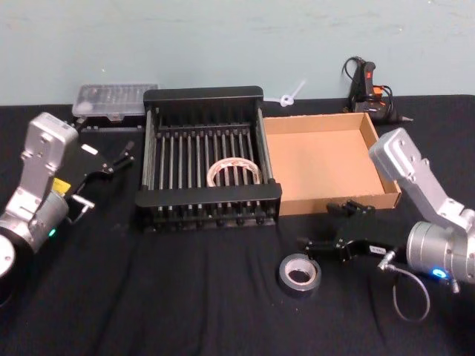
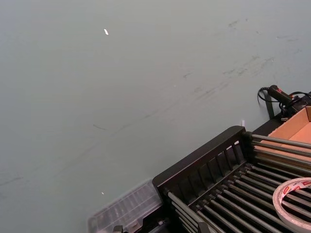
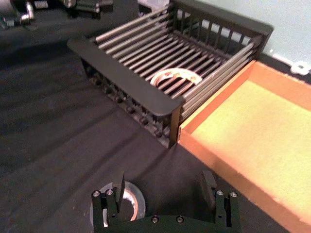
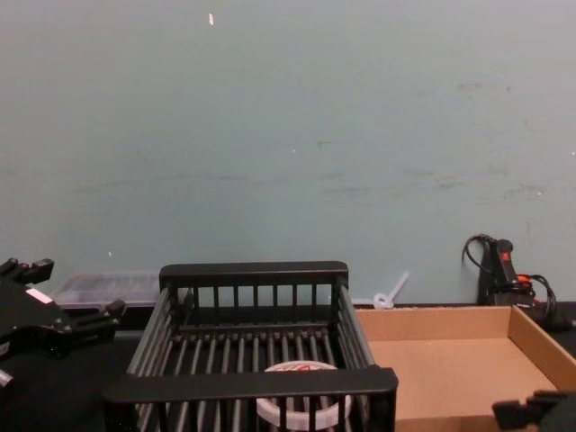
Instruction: Pick up the white tape and place it into the black box , Pick up the silver tape and place it into the brown box.
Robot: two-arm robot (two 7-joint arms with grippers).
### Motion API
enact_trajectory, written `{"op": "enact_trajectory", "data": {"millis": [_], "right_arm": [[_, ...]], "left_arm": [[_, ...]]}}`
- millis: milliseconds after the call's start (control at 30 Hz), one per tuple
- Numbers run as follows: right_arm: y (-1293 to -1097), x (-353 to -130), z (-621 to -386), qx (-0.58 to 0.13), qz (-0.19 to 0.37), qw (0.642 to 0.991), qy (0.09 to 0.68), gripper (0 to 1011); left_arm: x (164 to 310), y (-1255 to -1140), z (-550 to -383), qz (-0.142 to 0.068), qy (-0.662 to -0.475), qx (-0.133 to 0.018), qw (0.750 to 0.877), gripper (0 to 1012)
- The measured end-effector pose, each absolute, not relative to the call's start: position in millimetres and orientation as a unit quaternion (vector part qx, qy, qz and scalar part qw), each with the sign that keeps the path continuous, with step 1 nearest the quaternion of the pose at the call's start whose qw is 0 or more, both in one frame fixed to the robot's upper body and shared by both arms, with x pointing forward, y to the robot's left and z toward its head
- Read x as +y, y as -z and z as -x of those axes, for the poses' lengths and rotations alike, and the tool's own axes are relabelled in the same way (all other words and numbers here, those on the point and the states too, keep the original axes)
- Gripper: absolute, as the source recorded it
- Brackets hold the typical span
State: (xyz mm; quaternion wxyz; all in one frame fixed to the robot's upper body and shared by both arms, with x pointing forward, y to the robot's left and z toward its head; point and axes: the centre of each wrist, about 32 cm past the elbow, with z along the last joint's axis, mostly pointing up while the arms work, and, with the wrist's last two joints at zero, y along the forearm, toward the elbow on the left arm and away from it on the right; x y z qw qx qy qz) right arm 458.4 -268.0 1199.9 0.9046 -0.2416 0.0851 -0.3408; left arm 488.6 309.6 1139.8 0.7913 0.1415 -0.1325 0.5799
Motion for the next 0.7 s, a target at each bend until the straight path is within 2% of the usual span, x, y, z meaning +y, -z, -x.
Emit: {"op": "enact_trajectory", "data": {"millis": [700], "right_arm": [[-1186.8,-267,-458,0.095,0.283,0.899,0.321,1002]], "left_arm": [[309.7,-1139.8,-488.6,-0.142,-0.58,-0.132,0.791,1002]]}}
